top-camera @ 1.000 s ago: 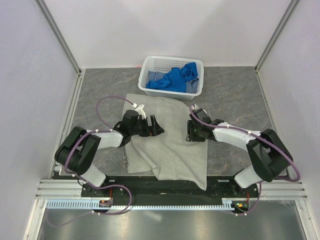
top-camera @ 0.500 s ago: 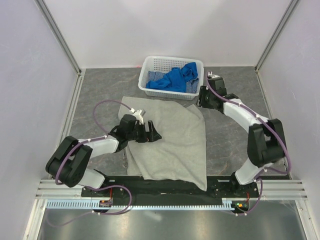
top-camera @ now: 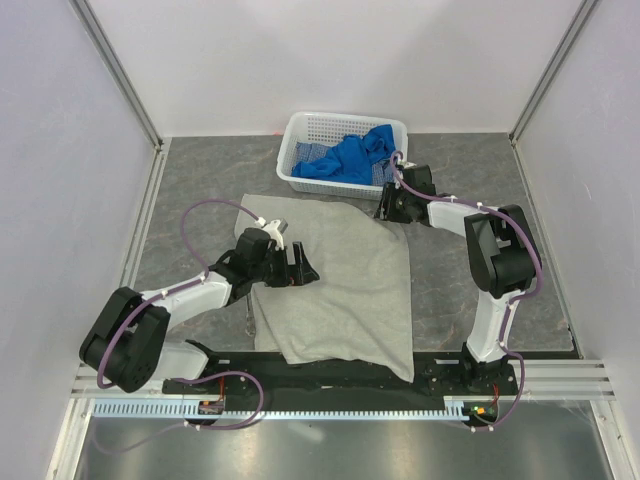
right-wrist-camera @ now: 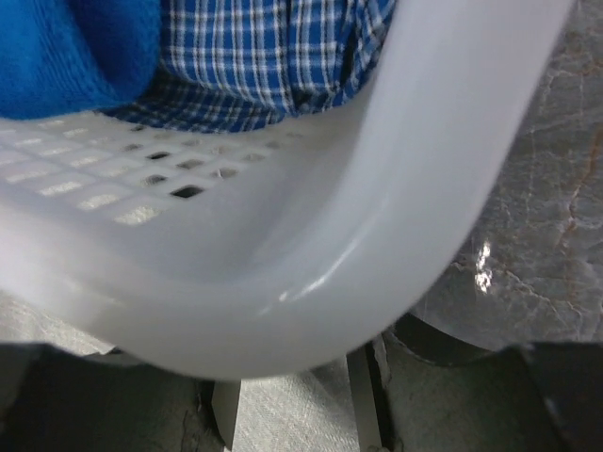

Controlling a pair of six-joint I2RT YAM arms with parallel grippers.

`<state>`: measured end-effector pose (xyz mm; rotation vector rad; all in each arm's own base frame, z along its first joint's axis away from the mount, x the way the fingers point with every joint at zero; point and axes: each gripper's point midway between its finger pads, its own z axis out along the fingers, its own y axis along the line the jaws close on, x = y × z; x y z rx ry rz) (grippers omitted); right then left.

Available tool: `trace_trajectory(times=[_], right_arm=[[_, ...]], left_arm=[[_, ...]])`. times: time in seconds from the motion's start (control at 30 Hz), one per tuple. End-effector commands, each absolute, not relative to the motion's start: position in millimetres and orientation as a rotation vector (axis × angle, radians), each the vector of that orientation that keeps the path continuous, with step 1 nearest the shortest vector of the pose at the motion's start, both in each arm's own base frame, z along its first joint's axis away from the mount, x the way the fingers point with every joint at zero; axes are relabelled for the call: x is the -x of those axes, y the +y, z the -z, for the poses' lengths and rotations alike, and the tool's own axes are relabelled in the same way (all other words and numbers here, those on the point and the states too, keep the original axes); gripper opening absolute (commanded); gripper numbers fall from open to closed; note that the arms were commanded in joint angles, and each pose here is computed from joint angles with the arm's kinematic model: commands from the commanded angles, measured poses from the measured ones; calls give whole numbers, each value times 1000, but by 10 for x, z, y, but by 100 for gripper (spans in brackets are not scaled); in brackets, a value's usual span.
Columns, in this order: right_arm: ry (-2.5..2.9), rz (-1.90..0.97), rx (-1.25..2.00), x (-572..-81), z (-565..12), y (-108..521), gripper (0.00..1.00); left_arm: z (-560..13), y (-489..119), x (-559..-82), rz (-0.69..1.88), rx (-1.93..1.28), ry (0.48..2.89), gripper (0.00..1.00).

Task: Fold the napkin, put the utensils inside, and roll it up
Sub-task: Flatten the napkin out

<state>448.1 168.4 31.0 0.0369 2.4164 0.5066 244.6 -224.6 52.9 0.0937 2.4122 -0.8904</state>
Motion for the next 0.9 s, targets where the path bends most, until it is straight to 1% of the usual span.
trace_trajectory(times=[0.0, 0.17, 0.3, 0.4, 0.47, 0.5, 0.6, 0.7, 0.87], right_arm=[[2464, -395, -106, -4460, -113, 1514, 50], [2505, -126, -229, -4332, 18, 1061, 50], [2502, -30, -318, -4297, 33, 742, 50], [2497, -52, -331, -4382, 15, 656, 51], [2493, -88, -269, -4458, -16, 685, 51], [2482, -152, -228, -4523, -68, 757, 51], [2403, -220, -150, -4624, -360, 804, 52], [2342, -225, -130, -4679, -577, 702, 53], [2322, -195, -134, -4784, -645, 467, 54]], left_arm=[[-762, -2246, -2583, 849, -134, 2336, 96], [-872, -2253, -2625, 842, -143, 2316, 96], [-981, -2277, -2669, 847, -155, 2293, 96], [-1092, -2301, -2735, 841, -171, 2270, 97], [-1178, -2332, -2791, 842, -184, 2252, 97], [-1212, -2344, -2814, 844, -186, 2243, 97], [-1309, -2361, -2830, 846, -203, 2238, 97], [-1441, -2354, -2841, 846, -210, 2219, 98], [-1696, -2369, -2760, 926, -234, 2216, 99]])
